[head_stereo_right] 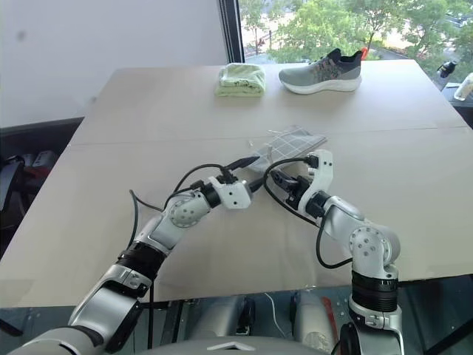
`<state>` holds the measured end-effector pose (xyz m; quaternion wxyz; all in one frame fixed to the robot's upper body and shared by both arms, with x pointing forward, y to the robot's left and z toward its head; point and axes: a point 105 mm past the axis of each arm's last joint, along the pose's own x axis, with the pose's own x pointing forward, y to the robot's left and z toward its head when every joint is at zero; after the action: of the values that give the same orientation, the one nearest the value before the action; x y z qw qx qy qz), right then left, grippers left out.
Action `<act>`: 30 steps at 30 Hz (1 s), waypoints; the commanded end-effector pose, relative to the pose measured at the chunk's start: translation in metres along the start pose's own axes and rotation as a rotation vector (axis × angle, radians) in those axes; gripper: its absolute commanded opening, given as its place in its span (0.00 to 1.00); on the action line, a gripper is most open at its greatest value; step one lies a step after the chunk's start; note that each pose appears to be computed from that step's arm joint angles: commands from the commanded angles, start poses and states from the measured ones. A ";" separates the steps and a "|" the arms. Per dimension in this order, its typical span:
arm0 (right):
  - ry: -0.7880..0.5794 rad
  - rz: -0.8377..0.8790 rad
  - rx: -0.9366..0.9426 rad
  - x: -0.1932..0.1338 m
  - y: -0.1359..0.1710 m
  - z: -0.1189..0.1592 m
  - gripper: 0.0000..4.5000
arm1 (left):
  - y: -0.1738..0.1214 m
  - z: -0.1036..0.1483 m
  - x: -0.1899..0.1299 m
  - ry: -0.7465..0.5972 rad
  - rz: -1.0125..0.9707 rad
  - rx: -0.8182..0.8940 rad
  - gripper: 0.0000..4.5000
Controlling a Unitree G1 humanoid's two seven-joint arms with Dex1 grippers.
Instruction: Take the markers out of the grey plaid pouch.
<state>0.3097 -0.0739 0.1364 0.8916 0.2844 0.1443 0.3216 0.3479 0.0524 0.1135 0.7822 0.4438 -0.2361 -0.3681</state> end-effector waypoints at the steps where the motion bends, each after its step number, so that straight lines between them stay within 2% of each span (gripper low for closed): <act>1: -0.030 0.050 -0.022 -0.003 0.015 0.007 0.00 | 0.009 0.008 0.009 -0.039 0.035 0.037 0.63; 4: -0.033 0.046 -0.021 -0.003 0.015 0.008 0.00 | 0.012 0.008 0.012 -0.047 0.051 0.048 0.46; 8: -0.034 0.042 -0.018 -0.003 0.014 0.007 0.00 | 0.013 0.008 0.014 -0.049 0.054 0.051 0.03; 9: -0.034 0.040 -0.017 -0.004 0.014 0.007 0.00 | 0.013 0.007 0.014 -0.050 0.054 0.051 0.01; 15: -0.049 0.000 -0.008 -0.005 0.006 0.008 0.00 | 0.012 0.009 0.013 -0.056 0.052 0.043 0.01; 19: -0.118 -0.087 0.035 -0.006 -0.010 0.018 0.00 | 0.012 0.016 0.008 -0.089 0.060 0.026 0.01; 25: -0.237 -0.326 0.026 -0.017 -0.054 0.039 0.00 | 0.014 0.027 -0.007 -0.139 0.067 0.025 0.01; 30: -0.309 -0.538 -0.033 -0.037 -0.090 0.050 0.00 | 0.017 0.024 -0.019 -0.128 0.069 0.015 0.01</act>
<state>0.3448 -0.1480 0.1156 0.9503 0.2788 0.1100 0.0845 0.3268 0.0532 0.1211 0.7688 0.4285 -0.2763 -0.3860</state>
